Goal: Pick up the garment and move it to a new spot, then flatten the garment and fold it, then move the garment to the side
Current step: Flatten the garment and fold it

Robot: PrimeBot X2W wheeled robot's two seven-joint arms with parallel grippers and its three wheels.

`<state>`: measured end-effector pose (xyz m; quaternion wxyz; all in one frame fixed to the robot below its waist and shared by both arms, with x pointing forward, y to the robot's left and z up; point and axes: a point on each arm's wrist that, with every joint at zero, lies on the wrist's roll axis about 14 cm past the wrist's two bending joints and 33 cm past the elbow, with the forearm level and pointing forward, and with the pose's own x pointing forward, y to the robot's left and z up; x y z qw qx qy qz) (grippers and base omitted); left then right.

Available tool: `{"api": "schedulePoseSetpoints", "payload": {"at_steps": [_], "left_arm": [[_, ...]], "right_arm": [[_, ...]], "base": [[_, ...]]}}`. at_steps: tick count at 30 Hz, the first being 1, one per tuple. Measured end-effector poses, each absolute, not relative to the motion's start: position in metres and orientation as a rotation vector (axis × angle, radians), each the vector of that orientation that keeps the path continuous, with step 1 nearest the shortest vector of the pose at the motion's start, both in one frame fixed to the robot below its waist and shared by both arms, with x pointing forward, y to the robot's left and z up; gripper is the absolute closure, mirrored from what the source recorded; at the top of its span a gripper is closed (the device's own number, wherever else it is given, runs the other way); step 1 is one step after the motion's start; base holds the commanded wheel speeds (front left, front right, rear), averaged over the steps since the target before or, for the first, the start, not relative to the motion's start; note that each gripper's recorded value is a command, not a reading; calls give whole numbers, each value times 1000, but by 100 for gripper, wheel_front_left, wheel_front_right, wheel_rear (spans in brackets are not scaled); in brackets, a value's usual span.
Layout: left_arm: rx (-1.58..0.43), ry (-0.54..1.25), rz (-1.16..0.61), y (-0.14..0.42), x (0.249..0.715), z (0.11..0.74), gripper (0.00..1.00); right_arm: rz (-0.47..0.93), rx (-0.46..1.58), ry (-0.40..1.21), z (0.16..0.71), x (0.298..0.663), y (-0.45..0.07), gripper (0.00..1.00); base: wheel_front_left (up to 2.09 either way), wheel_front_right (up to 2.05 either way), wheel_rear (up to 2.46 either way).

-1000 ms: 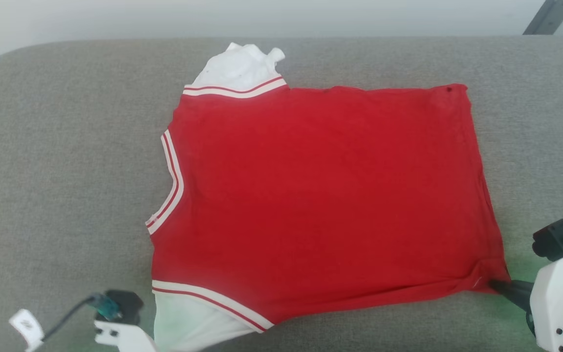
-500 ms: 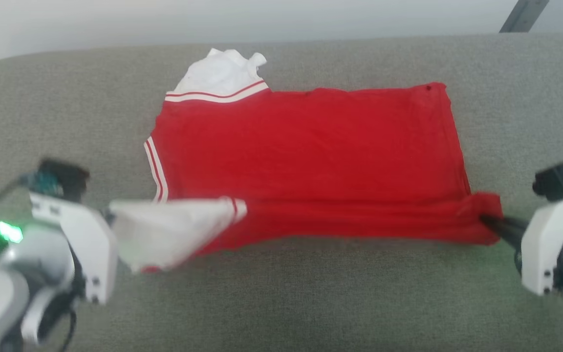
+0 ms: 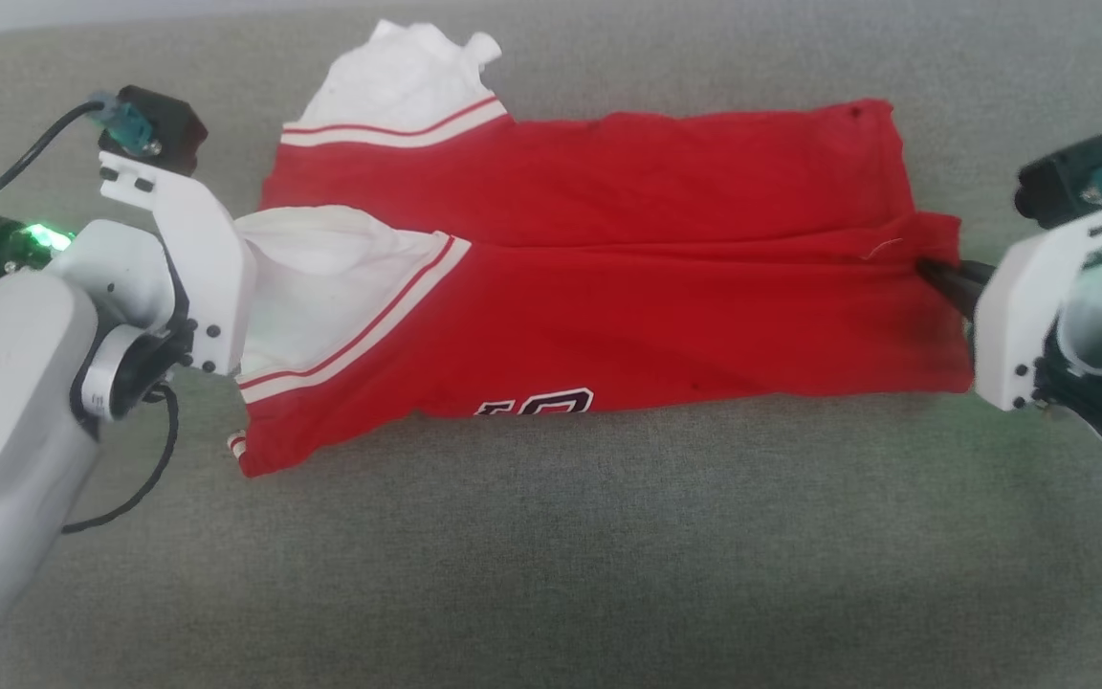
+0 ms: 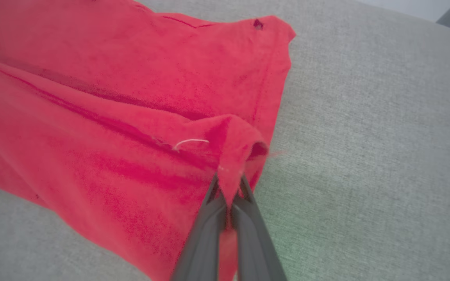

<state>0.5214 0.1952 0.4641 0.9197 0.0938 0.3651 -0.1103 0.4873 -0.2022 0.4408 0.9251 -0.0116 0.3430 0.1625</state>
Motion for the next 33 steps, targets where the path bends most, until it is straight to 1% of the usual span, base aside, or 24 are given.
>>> {"api": "schedulePoseSetpoints", "payload": {"at_steps": [7,12,13,14,15,16,17,18,21,27,33], "left_arm": [[149,916,-216,196,526,409,100],[103,981,-207,197,526,391,100],[90,990,-203,197,526,390,92],[80,996,-198,197,526,390,75],[74,997,-194,197,527,390,61],[66,994,-195,196,528,392,46],[59,983,-192,196,529,395,9],[40,972,-185,195,531,399,0],[2,930,-165,195,537,414,0],[17,842,-186,193,538,446,0],[33,834,-189,196,514,457,0]], "right_arm": [[330,-43,769,409,501,-198,100],[339,-41,791,399,507,-193,100],[339,-43,788,399,508,-193,100],[340,-43,784,400,510,-192,85],[338,-41,781,401,512,-192,64],[338,-43,775,402,513,-192,38],[338,-44,764,405,515,-191,0],[338,-40,753,408,516,-191,0],[341,-47,699,420,521,-191,0],[338,-28,521,460,535,-192,0],[297,-29,288,501,544,-204,0]], "base": [[0,0,0],[0,0,0],[0,0,0],[0,0,0],[0,0,0],[0,0,0],[0,0,0],[0,0,0],[0,0,0],[0,0,0],[0,0,0]]}}
